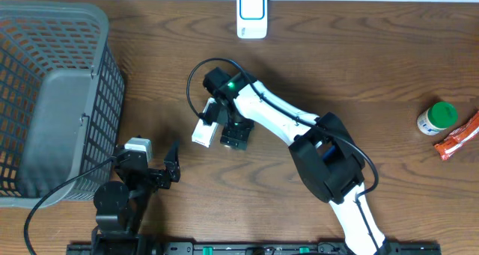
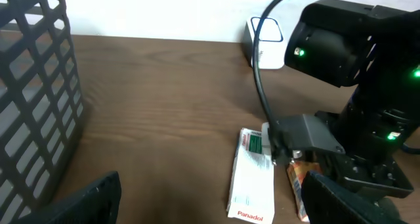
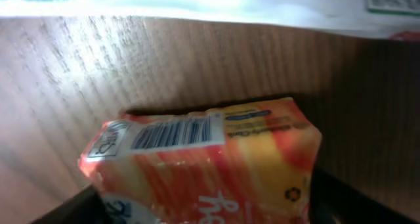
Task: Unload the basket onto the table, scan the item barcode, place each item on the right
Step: 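Move the right gripper over the small orange box and grasp it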
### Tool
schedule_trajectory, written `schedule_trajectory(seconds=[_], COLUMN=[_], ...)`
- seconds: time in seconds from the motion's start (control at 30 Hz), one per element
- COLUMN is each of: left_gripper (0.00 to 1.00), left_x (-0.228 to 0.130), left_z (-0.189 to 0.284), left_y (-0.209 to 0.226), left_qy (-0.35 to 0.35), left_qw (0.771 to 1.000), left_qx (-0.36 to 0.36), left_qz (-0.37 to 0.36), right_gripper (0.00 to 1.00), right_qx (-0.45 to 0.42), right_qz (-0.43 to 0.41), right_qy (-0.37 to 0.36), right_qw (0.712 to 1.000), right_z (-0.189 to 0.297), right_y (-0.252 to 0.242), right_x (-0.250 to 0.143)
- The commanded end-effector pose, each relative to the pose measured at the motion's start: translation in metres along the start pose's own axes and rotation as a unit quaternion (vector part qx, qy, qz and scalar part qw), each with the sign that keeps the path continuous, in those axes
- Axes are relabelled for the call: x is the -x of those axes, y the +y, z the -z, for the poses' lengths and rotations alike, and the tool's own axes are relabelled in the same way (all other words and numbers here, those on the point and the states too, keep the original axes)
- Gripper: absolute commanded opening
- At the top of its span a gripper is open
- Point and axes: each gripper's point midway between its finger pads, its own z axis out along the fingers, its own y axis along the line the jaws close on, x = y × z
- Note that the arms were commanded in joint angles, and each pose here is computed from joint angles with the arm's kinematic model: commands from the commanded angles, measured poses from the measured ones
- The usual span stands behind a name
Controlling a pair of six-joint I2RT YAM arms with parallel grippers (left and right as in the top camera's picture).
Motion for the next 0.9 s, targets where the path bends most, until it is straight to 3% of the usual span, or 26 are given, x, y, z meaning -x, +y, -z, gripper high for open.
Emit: schedule_trajectory(seconds=[0.0,0.27,0.5,0.63,0.73,0.87], left_gripper=[0.87,0.87,0.86,0.87,0.87,0.87], left_x=[0.000,0.000,0.000,0.000,0.000,0.000], left_z=[0.000,0.000,0.000,0.000,0.000,0.000], left_y=[-0.001,-0.001,-0.001,-0.001,-0.001,-0.001], left_qy=[-0.001,-0.001,-0.001,0.000,-0.001,-0.001], left_qw=[1.000,1.000,1.000,1.000,1.000,1.000], left_qx=[-0.005,-0.005,-0.005,-0.005,-0.005,-0.005], left_qz=[0.001,0.001,0.001,0.001,0.001,0.001], right_gripper=[0.71,0.72,0.66,0.65,0.66,0.74], right_qx=[0.026,-0.022,-0.144,-0.142,-0.094,-0.064], right_qz=[-0.003,-0.020,-0.040,-0.044,-0.031,-0.015], right_qy=[0.030,0.077,0.166,0.167,0.138,0.116], right_qw=[0.999,0.997,0.975,0.975,0.986,0.991], right_z=[-0.026,-0.018,0.019,0.028,0.028,0.033], right_y=[0.016,0.005,-0.025,-0.023,-0.008,0.003], right_x=[-0.005,-0.024,-0.064,-0.069,-0.059,-0.053])
